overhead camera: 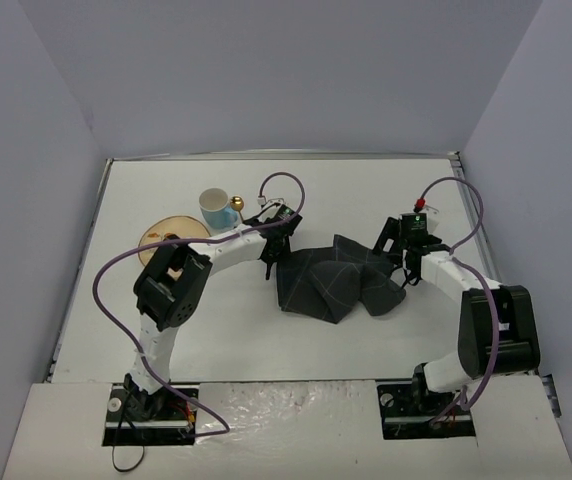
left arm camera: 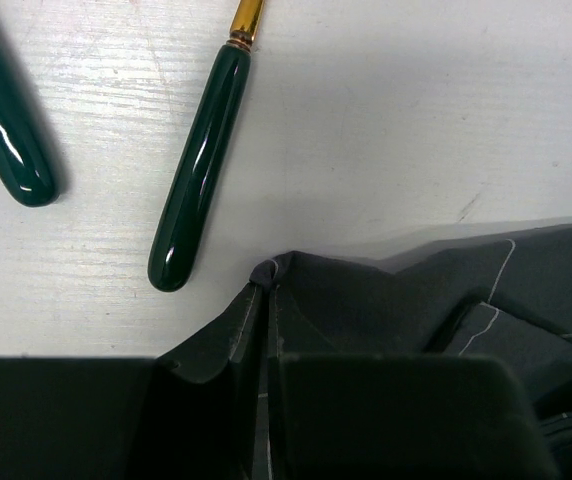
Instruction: Set the dinner table for one person
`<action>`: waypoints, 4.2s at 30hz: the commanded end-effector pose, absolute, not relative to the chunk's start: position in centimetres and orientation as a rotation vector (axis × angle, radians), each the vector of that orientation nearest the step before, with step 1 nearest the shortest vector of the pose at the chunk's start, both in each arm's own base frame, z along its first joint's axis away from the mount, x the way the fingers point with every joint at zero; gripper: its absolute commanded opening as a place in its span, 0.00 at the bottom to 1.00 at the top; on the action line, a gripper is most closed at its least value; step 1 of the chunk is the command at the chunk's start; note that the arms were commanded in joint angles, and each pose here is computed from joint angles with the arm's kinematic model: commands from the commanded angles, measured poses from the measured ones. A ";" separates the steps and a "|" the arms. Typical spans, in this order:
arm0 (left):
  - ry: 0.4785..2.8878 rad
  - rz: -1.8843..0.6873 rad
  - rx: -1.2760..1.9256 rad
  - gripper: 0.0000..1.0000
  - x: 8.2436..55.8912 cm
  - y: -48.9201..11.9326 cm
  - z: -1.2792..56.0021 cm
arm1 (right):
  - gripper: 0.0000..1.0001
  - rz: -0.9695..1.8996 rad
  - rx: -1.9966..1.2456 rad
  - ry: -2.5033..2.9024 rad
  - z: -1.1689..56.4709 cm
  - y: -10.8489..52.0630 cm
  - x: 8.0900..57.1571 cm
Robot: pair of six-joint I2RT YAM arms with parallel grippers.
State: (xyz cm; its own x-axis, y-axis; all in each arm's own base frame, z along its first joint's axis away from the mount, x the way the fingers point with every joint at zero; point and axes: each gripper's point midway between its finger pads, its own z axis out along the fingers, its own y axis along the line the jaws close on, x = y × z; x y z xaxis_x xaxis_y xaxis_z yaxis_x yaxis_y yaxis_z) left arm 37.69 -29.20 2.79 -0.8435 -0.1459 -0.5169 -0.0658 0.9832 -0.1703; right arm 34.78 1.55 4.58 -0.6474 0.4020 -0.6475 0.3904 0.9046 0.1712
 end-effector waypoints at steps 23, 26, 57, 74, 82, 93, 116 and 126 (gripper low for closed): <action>2.627 -0.097 -0.097 0.00 36.1 -26.6 1.8 | 0.42 -0.019 0.636 2.390 -0.8 1.2 36.5; 2.623 -0.092 -0.099 0.00 36.2 -26.5 1.9 | 0.33 -0.017 0.630 2.398 -0.7 1.3 36.2; 2.607 -0.092 -0.097 0.00 36.5 -26.4 2.4 | 0.15 -0.077 0.622 2.507 -2.1 2.4 34.5; 2.147 -0.154 0.030 0.00 41.2 -25.2 19.3 | 0.00 -0.056 0.408 1.941 21.4 0.6 41.4; 1.879 -0.192 0.012 0.00 41.1 -23.2 30.2 | 0.00 -0.059 0.372 1.719 30.3 -0.6 39.9; 1.661 -0.237 -0.054 0.00 37.8 -19.6 38.0 | 0.00 -0.077 0.435 1.510 37.2 -2.6 36.0; 1.602 -0.486 0.147 0.00 23.4 -24.2 40.8 | 0.00 -0.267 0.715 1.416 40.6 -8.8 20.9; 1.852 -0.368 -0.015 0.00 31.0 -26.8 31.2 | 0.00 -0.452 0.800 1.667 31.7 -9.0 27.4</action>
State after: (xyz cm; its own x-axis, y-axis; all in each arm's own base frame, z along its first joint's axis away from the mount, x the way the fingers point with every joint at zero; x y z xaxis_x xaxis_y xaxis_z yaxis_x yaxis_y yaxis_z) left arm 27.77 -25.44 33.79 -0.2321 -0.1124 -0.9662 0.2414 0.9556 -0.1691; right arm 23.95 -8.62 35.74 -0.0110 0.2445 -0.9696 0.6415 0.7455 0.1808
